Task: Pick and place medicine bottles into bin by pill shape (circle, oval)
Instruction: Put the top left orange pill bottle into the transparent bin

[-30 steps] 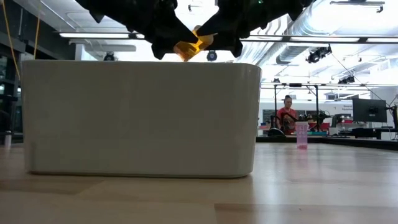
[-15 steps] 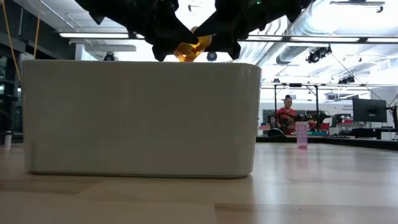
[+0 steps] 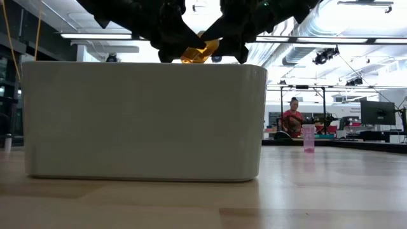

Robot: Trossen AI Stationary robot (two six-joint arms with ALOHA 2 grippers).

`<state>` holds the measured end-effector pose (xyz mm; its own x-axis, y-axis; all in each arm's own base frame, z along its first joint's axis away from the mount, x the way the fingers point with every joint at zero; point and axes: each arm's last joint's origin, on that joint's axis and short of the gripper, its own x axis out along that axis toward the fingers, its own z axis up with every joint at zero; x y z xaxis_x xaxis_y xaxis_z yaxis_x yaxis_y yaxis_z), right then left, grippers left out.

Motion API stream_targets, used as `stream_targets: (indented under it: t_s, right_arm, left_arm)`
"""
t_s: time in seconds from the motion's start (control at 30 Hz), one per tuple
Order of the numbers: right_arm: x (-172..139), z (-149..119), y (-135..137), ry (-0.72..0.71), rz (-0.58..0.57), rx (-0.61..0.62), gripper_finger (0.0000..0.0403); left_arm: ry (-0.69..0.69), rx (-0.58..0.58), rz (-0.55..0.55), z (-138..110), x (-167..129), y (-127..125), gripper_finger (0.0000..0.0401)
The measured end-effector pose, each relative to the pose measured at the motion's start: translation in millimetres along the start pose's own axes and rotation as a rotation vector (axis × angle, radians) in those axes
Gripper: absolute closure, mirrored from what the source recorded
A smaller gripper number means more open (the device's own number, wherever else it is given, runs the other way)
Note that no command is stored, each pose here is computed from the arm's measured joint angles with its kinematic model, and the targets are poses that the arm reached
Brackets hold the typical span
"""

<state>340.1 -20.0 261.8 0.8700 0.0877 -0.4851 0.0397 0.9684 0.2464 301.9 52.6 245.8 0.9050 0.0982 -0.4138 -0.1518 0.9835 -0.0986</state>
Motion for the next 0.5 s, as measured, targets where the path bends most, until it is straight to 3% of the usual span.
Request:
stream_targets:
  t_s: [0.5]
  right_arm:
    - [7.6,-4.2,-2.0,0.02,0.004,0.003,0.0213]
  left_arm:
    - [0.04,0.004,0.039,4.5,-1.2,0.5,0.021]
